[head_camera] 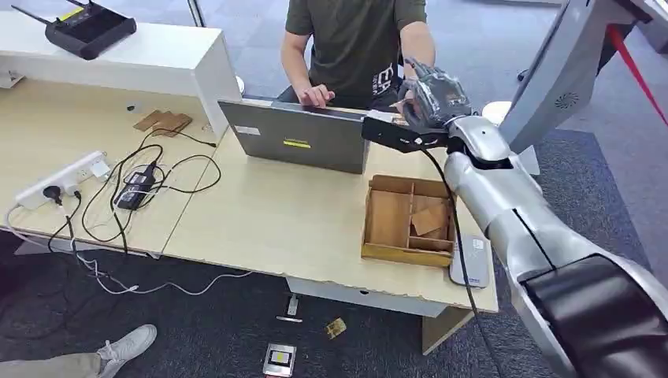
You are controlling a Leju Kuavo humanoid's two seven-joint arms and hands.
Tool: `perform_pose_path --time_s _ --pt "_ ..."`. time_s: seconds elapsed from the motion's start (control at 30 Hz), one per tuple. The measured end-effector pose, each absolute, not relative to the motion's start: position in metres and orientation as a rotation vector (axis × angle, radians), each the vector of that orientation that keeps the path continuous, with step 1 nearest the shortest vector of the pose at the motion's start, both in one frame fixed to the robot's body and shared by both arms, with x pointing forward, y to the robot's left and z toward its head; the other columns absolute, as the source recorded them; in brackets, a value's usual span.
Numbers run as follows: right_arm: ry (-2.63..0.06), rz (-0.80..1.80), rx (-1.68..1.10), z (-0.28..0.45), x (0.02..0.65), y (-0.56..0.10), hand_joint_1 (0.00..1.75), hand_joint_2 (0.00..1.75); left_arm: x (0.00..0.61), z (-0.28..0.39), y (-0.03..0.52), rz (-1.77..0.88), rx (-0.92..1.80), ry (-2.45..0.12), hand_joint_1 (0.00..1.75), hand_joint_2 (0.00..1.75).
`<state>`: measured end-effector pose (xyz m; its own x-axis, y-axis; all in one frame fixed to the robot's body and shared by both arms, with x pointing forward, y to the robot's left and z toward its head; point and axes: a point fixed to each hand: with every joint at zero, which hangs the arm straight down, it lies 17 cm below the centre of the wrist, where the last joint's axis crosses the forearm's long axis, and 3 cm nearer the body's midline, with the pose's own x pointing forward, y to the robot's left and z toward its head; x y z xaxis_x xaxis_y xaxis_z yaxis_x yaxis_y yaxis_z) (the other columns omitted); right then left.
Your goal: Pass the card to the sensor for recognition and then transmit it.
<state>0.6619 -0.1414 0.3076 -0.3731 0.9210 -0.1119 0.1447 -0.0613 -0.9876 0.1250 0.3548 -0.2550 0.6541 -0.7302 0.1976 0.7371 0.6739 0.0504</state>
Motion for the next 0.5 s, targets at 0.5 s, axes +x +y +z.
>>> perform_pose_path --time_s 0.5 --pt "-1.532 1.37 -1.105 0.308 0.667 -0.162 1.75 1.75 0.121 -0.256 0.356 -0.825 -0.032 -0.21 0.0 1.75"
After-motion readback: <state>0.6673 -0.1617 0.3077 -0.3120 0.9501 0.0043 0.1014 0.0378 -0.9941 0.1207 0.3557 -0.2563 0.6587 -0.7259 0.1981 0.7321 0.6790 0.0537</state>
